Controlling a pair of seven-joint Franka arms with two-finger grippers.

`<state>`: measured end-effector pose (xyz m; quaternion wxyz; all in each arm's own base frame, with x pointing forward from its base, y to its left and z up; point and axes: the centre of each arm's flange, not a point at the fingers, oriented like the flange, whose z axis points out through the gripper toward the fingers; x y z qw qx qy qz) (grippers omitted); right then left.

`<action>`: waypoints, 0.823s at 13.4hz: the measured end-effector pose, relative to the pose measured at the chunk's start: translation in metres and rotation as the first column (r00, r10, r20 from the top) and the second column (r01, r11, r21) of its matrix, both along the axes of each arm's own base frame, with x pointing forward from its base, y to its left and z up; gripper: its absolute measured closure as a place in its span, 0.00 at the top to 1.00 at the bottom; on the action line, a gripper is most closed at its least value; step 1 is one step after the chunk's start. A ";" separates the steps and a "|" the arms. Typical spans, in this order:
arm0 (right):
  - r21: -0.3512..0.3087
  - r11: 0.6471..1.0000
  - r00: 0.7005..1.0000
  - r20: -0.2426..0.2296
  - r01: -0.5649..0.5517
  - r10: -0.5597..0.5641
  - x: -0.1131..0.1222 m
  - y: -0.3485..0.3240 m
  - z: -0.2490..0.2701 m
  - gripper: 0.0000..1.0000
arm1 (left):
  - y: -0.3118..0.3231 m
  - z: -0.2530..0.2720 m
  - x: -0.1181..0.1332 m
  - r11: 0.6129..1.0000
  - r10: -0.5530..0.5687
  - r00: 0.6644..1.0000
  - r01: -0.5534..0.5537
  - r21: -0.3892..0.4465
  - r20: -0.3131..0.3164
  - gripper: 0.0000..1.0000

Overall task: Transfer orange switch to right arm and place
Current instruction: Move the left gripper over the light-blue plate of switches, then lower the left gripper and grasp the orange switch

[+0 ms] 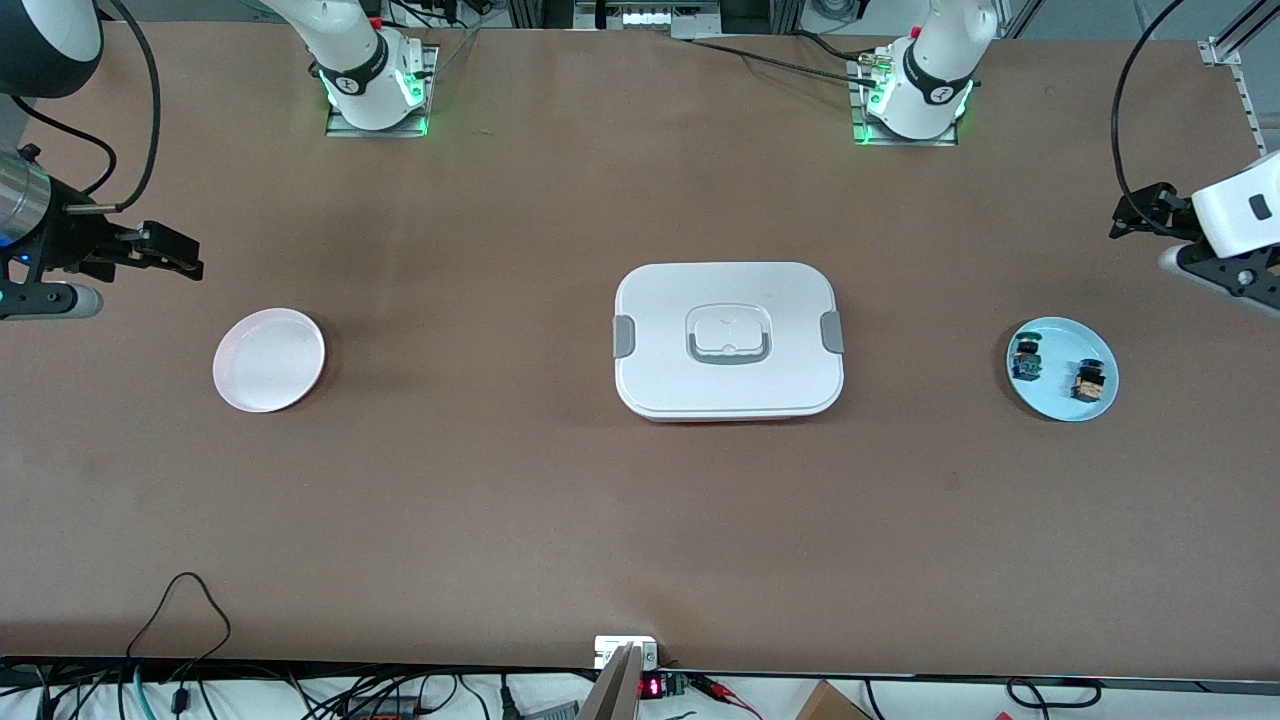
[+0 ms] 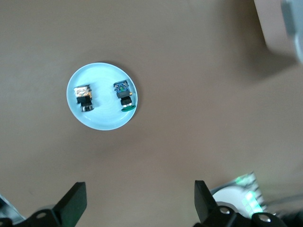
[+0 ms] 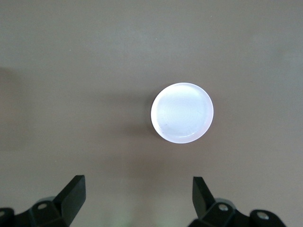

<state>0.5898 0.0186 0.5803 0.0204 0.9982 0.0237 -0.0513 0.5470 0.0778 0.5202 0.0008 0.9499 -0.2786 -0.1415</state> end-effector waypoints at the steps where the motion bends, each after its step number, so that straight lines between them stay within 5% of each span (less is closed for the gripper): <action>1: 0.000 1.000 1.000 0.000 -0.002 0.002 0.000 0.001 0.000 1.00 | 0.008 -0.014 0.004 0.993 -0.119 0.992 0.118 -0.022 -0.032 1.00; 4: 0.000 1.000 1.000 0.000 -0.008 0.008 0.000 0.005 0.000 1.00 | 0.036 -0.060 0.019 0.918 -0.390 0.920 0.384 -0.101 -0.046 1.00; 11: 0.002 1.000 0.999 0.044 -0.012 0.012 0.005 0.006 0.003 1.00 | 0.080 -0.185 0.043 0.592 -0.791 0.607 0.791 -0.157 0.073 1.00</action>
